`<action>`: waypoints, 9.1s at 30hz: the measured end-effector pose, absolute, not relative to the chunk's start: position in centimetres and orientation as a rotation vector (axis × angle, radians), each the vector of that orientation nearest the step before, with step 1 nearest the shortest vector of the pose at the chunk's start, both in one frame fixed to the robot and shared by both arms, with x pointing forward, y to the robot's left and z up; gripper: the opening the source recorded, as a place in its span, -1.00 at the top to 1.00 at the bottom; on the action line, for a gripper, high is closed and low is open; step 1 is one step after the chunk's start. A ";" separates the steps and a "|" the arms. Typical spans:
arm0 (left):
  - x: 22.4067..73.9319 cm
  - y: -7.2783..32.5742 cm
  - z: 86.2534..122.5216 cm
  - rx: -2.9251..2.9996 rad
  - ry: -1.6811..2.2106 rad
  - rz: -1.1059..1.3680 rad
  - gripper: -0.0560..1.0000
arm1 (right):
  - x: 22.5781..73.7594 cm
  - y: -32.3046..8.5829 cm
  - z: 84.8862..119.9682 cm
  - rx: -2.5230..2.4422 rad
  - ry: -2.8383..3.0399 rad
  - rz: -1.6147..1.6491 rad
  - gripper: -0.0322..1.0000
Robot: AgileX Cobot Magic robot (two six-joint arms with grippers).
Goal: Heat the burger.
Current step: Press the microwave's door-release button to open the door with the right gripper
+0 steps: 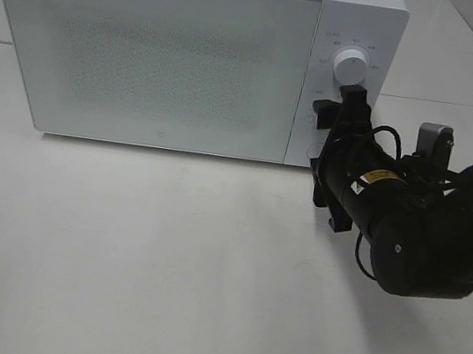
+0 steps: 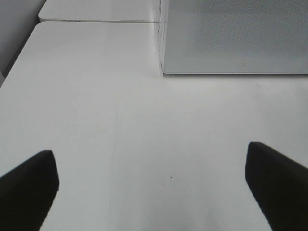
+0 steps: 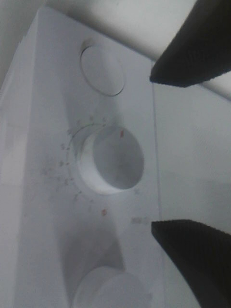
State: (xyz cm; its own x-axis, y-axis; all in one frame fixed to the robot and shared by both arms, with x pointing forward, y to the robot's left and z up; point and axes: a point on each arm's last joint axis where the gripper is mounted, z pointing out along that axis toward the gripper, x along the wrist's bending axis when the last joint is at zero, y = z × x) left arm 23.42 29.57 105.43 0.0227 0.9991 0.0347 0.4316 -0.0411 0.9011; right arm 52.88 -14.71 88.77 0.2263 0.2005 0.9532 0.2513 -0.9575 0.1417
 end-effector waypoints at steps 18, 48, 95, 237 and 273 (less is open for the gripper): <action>23.4 29.6 105.4 1.569 1.500 0.982 -0.95 | 49.5 -13.8 92.4 -2.323 -1.933 -1.307 -0.50; 23.4 29.6 105.4 1.569 1.500 0.982 -0.95 | 43.0 -18.4 105.8 -1.782 -2.724 -0.538 -0.50; 23.4 29.6 105.4 1.569 1.500 0.982 -0.95 | 23.1 -30.6 104.9 -2.405 -2.545 -1.483 -0.50; 23.4 29.6 105.4 1.569 1.500 0.982 -0.95 | 45.1 -15.8 89.9 -2.432 -2.452 -1.885 -0.50; 23.4 29.6 105.4 1.569 1.500 0.982 -0.95 | 45.0 -15.8 89.5 -2.568 -0.145 -1.773 0.90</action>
